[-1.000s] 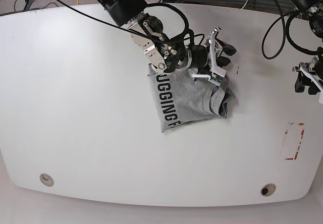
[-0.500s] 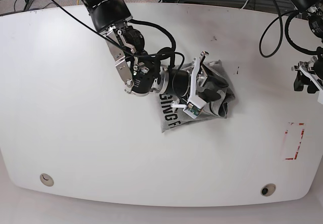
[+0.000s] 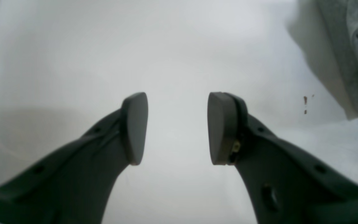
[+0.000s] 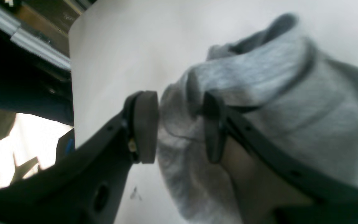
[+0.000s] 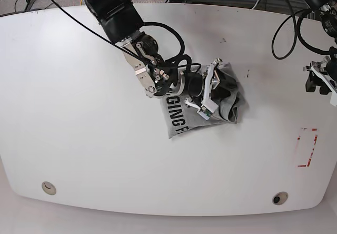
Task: Fold the T-shirt properly
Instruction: 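Grasp the shirt edge with the right gripper and fold it over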
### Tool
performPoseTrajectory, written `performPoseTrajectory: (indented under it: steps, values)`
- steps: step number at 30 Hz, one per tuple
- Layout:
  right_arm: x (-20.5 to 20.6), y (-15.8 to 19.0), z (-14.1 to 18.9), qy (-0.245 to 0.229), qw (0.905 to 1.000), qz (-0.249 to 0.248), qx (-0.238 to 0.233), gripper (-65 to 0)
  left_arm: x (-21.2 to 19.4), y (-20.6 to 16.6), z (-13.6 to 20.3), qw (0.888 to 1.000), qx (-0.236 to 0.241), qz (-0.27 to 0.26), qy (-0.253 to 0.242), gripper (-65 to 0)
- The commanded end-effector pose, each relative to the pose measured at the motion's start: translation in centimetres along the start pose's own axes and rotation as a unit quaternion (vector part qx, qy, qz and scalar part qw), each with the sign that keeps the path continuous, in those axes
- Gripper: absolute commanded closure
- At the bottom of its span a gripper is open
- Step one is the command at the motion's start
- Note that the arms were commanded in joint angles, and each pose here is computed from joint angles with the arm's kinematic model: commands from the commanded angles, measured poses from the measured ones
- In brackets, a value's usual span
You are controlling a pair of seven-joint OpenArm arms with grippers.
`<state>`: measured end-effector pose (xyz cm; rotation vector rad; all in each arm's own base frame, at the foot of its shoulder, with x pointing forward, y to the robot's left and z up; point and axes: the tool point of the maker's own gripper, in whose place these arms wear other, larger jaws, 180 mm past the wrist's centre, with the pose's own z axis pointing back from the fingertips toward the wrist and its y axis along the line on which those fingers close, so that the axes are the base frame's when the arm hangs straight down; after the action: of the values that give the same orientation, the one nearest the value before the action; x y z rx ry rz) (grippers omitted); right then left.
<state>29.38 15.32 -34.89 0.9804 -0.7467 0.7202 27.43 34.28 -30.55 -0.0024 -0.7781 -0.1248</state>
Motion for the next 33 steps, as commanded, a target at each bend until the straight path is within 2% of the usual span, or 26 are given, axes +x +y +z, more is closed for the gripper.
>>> performPoseTrajectory:
  steps: [1,5,9,13,17,23,28,33]
  values:
    - [0.7,0.7,-1.8,-0.008,0.9999,0.002,0.015,-23.1,1.0,0.4,0.6,1.0,0.004,-0.011,-0.017,-29.3]
    - [-1.6,0.5,-3.5,0.019,0.9998,-0.006,0.006,-23.0,0.9,0.4,0.6,1.0,0.004,-0.01,-0.015,-29.3]
    - [-2.4,0.5,-4.0,0.041,0.9989,0.022,-0.007,-22.7,0.9,0.4,0.6,1.0,0.004,-0.009,-0.015,-29.3]
    - [0.0,1.6,-3.4,0.031,0.9982,0.051,0.0,-22.7,0.9,0.4,0.6,1.0,0.004,-0.009,-0.015,-29.3]
    - [2.0,1.9,-1.3,0.031,0.9952,0.092,-0.004,-22.7,1.0,0.4,0.6,1.0,0.004,-0.01,-0.016,-29.3]
    - [5.8,2.7,1.4,0.0,0.9901,0.139,-0.022,-23.1,0.8,0.4,0.6,1.0,0.003,-0.009,-0.014,-29.3]
    - [8.1,1.9,1.7,-0.011,0.9865,0.16,-0.034,-23.1,0.3,0.3,0.6,1.0,0.003,-0.01,-0.007,-29.3]
    - [9.4,0.2,0.7,-0.01,0.9875,0.152,-0.043,-23.1,0.3,0.2,0.6,1.0,0.003,-0.011,-0.007,-29.3]
